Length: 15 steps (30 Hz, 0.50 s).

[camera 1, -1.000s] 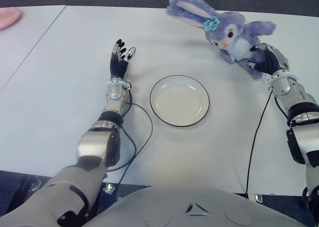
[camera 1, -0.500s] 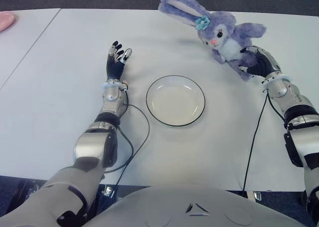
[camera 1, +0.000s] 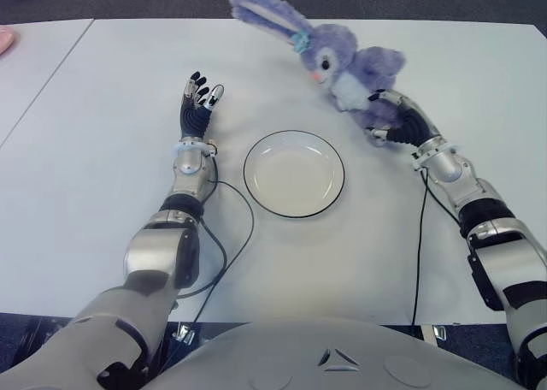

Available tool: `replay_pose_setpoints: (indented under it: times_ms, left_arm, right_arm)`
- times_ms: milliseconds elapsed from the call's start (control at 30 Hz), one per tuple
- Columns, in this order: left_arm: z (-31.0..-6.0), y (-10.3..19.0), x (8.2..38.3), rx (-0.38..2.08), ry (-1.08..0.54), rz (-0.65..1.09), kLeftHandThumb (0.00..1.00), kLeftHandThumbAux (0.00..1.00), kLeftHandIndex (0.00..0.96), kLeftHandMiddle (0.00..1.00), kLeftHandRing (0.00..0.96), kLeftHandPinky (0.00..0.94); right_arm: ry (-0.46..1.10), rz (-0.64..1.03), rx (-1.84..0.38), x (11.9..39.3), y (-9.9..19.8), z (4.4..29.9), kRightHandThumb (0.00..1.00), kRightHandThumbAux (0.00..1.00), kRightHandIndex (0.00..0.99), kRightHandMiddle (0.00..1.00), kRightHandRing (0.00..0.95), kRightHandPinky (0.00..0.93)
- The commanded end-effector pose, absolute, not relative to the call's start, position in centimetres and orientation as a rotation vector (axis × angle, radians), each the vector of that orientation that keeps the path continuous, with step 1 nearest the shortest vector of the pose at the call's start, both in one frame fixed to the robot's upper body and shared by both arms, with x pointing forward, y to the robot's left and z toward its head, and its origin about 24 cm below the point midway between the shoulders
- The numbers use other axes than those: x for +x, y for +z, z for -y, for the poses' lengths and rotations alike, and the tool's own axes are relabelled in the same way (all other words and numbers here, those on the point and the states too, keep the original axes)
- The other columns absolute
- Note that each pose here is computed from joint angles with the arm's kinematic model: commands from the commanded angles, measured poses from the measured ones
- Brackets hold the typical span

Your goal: Put the doll into the plate.

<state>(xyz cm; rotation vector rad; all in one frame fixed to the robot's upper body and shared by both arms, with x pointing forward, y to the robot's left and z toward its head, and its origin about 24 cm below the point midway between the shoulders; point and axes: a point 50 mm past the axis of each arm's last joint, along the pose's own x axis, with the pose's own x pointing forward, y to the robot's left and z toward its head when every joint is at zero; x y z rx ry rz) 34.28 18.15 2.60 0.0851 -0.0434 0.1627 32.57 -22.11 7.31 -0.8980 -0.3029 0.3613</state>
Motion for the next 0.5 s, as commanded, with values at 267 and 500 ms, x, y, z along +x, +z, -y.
replay_pose_setpoints:
  times_ms: [267, 500]
  left_arm:
    - [-16.89, -8.68, 25.44, 0.065, 0.151, -0.470, 0.000, 0.479, 0.070, 0.128, 0.129, 0.116]
    - [-16.87, -8.68, 25.44, 0.069, 0.147, -0.468, 0.000, 0.478, 0.075, 0.126, 0.129, 0.114]
  right_arm:
    - [0.885, 0.119, -0.914, 26.02, 0.66, 18.35, 0.326, 0.891, 0.203, 0.144, 0.142, 0.150]
    - [0.888, 0.093, -0.929, 25.84, 0.81, 18.27, 0.354, 0.888, 0.204, 0.122, 0.123, 0.138]
